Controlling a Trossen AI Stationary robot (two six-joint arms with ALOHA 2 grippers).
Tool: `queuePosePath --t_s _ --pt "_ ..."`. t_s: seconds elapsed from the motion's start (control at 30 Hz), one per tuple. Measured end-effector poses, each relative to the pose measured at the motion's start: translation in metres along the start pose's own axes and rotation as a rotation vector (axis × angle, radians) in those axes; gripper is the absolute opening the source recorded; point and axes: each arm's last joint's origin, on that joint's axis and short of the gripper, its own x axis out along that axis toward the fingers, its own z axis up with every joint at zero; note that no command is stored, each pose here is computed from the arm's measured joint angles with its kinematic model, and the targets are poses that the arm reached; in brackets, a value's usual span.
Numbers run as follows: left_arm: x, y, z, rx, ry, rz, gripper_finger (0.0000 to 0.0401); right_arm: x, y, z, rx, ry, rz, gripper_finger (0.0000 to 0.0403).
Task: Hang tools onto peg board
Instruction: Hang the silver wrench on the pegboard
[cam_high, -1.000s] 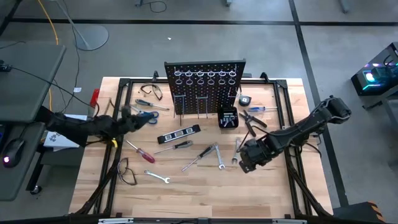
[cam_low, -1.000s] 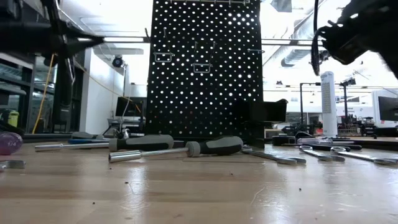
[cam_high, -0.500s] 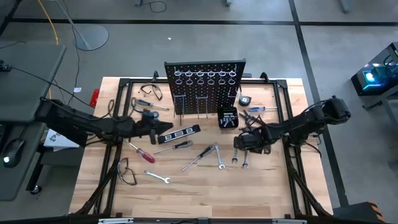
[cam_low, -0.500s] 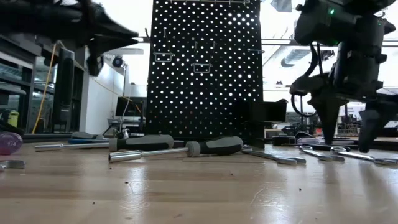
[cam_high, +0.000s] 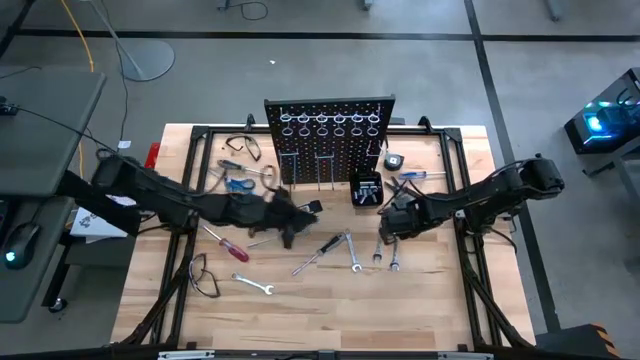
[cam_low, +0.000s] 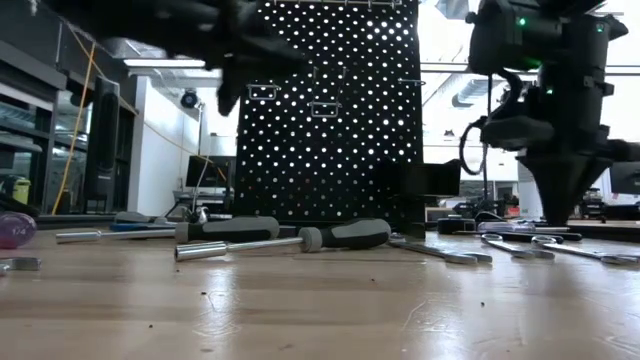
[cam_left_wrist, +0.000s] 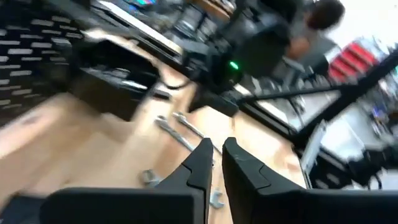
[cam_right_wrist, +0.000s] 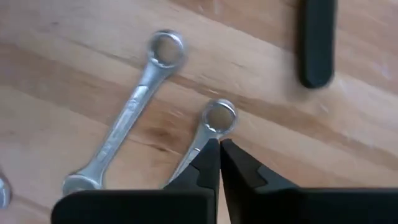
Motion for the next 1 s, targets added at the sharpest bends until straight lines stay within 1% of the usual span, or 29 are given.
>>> queuePosePath --t_s 0.13,0.27,0.4,0.53,0.6,0.77,1.0 --pt "0.037 -0.015 0.005 0.085 0.025 -0.042 0.0003 0.000 0.000 0.000 -0.093 -0.014 0.001 0.0001" --pt "0.071 -0.023 0.006 0.165 0.031 -0.052 0.0001 0.006 -0.006 -0.001 -0.138 -0.011 -0.026 0.0000" --pt "0.102 -0.028 0.004 0.175 0.048 -0.084 0.0001 0.012 -0.009 -0.003 -0.153 -0.014 -0.021 0.0000" --pt "0.126 -0.032 -0.002 0.176 0.068 -0.107 0.0000 0.008 -0.007 -0.001 -0.180 -0.047 -0.006 0.0000" --pt "0.135 -0.034 -0.002 0.171 0.068 -0.118 0.0000 0.004 -0.004 0.000 -0.192 -0.066 0.024 0.0000" --pt "0.149 -0.040 -0.007 0.167 0.067 -0.130 0.0000 0.005 -0.006 0.000 -0.221 -0.076 0.029 0.0000" --pt "0.153 -0.038 -0.013 0.126 0.092 -0.117 0.0000 0.015 -0.013 -0.003 -0.224 -0.065 0.022 0.0000"
